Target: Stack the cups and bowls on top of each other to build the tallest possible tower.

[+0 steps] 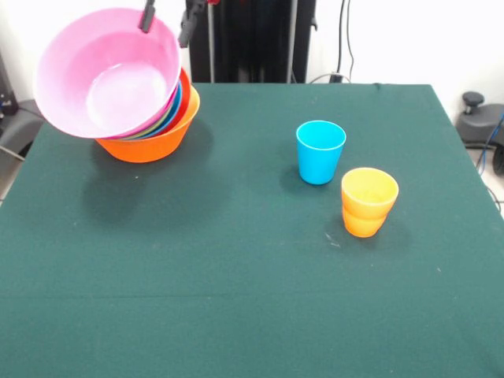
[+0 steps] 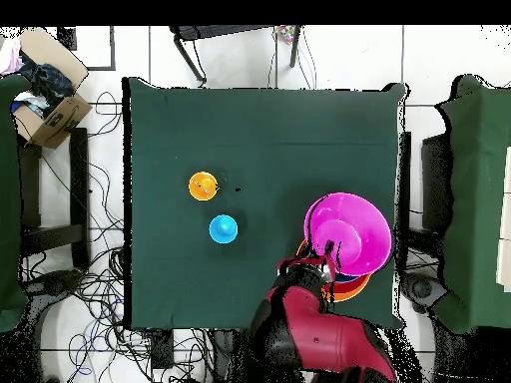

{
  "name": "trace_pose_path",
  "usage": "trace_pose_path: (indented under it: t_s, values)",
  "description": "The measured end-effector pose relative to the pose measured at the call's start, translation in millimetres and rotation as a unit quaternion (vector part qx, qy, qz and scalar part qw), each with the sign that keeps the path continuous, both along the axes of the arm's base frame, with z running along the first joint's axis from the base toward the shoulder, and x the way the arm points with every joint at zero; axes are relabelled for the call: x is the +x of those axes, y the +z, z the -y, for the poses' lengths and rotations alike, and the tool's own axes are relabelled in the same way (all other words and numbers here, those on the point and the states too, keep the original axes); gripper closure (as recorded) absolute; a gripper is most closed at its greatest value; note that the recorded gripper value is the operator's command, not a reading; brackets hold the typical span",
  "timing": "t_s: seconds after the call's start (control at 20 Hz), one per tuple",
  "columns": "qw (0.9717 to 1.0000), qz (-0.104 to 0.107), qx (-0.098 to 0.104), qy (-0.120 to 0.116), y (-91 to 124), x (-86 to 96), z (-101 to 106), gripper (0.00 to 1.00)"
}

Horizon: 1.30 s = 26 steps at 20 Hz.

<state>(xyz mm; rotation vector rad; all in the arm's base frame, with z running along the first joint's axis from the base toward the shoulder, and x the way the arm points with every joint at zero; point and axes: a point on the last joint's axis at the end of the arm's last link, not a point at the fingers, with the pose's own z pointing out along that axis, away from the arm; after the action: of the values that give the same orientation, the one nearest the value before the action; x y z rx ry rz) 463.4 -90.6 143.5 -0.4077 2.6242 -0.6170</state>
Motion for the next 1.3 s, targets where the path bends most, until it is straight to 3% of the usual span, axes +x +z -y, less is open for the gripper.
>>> trace_pose_path:
  t_s: [0.2, 0.35, 0.6, 0.8, 0.95, 1.3]
  values:
    - [0.9992, 0.014, 0.022, -0.03, 9.4, 8.7, 20.2, 0.0]
    - [0.9967, 0.014, 0.047, -0.064, 23.3, 17.1, 35.1, 0.0]
    - [0.9923, -0.007, 0.074, -0.099, 49.1, 31.6, 24.6, 0.0]
    - [0.9918, -0.015, 0.082, -0.097, 60.7, 38.7, 9.2, 0.0]
    - [0.993, -0.019, 0.081, -0.084, 68.5, 42.7, -9.2, 0.0]
    - [0.9943, -0.014, 0.083, -0.067, 77.2, 48.7, -29.6, 0.0]
